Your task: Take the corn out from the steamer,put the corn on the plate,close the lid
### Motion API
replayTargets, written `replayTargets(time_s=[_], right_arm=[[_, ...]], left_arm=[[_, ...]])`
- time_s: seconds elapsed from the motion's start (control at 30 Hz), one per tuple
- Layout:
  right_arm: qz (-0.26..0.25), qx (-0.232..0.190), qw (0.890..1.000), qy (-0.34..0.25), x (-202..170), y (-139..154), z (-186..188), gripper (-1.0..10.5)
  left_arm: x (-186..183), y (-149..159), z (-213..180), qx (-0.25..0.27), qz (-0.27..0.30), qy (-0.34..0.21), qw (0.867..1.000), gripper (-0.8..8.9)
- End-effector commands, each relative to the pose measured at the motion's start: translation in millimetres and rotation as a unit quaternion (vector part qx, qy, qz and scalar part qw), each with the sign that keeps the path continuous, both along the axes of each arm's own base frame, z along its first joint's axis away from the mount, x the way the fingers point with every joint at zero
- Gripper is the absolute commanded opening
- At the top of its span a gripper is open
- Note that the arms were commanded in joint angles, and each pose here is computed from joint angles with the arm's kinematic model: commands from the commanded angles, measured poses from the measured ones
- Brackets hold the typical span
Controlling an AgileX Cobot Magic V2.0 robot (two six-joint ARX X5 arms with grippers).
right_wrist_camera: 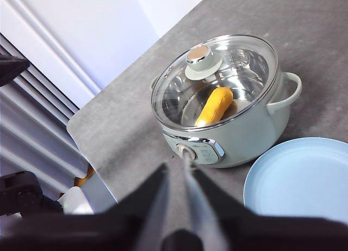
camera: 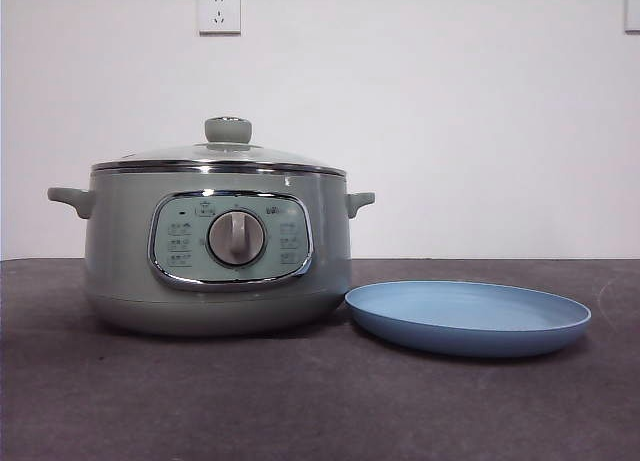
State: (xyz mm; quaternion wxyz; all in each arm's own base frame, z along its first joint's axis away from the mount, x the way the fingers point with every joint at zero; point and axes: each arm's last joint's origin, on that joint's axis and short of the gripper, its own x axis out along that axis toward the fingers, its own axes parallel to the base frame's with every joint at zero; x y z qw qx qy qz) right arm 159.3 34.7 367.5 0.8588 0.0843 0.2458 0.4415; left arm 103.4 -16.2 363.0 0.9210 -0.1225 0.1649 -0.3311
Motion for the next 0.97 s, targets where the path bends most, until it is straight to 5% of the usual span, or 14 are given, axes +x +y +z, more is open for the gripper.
replayTargets(time_s=[0.03, 0.1, 0.5, 0.97], right_arm=[[0.001, -0.003, 1.0, -0.008, 0.1, 0.2, 1.3, 4.7], [0.001, -0.003, 1.0, -0.008, 0.1, 0.2, 1.2, 5.7], [0.001, -0.003, 1.0, -0.008, 0.1, 0.2, 1.3, 5.7], [0.0, -0.004, 1.0, -0.007, 0.5, 0.2, 1.1, 5.7]], left_arm=[[-0.5, 0.2, 1.3, 0.003, -0.002, -0.007, 1.0, 5.16], [-0.4, 0.2, 1.4, 0.004, -0.002, -0.008, 1.0, 5.34], [19.3, 0.6, -0.2, 0.005, -0.003, -0.002, 1.0, 5.34], [113.1, -31.3, -12.2, 0.038, -0.016, -0.009, 0.999, 5.34]])
